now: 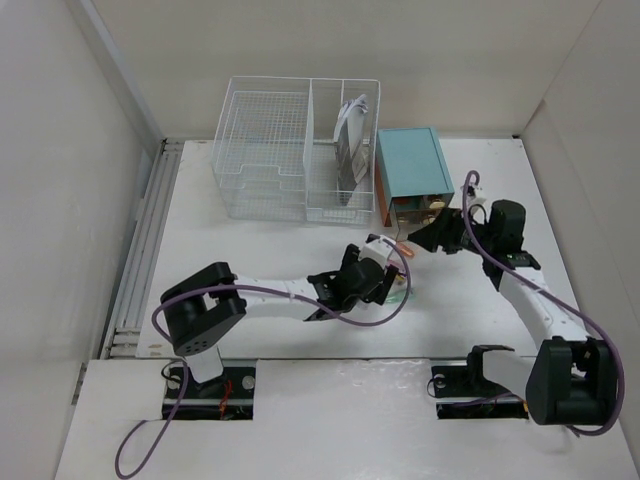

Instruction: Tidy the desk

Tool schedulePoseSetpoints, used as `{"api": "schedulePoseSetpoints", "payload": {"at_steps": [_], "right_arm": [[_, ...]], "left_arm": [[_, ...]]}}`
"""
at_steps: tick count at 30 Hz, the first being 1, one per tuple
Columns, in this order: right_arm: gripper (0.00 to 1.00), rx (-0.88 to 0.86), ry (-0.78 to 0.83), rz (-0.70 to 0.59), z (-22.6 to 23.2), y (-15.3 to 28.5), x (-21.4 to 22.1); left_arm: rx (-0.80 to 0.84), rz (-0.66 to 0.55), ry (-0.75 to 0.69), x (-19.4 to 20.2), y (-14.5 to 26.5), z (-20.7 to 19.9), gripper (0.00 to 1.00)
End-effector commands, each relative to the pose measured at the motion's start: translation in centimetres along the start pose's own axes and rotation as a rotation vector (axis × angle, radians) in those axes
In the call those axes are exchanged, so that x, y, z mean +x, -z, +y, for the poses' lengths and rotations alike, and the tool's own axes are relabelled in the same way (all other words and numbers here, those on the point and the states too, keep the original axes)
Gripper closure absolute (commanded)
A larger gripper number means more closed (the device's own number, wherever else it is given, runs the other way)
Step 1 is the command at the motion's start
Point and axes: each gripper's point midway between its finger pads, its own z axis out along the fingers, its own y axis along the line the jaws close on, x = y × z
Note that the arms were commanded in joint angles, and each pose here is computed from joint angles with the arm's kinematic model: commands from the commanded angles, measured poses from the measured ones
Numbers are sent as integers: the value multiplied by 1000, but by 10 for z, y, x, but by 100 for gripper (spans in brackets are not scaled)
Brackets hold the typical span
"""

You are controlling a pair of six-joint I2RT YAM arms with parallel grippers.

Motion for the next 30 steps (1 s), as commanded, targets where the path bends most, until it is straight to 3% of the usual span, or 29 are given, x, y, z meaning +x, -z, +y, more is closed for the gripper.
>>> {"api": "schedulePoseSetpoints", "payload": {"at_steps": [1, 6, 14, 17, 18, 22, 30], "right_arm": [[22, -59, 67, -77, 18, 15, -35], [22, -43, 56, -138, 15, 30, -57], [22, -31, 15, -177, 4, 48, -67], [22, -42, 14, -177, 4, 51, -67], [22, -34, 11, -183, 2, 53, -69], [22, -38, 8, -186, 1, 56, -70], [22, -38, 10, -205, 2, 63, -74]], "left_arm": [[-37, 14, -3, -3, -5, 4, 33], [-53, 54, -3, 8, -8, 6, 51], [-63, 108, -19, 19, -11, 6, 50], [-81, 119, -29, 17, -14, 6, 67], [-81, 119, -29, 17, -14, 6, 83], [-103, 86, -11, 2, -12, 7, 99], [-89, -68, 66, -76, 24, 5, 100]]}}
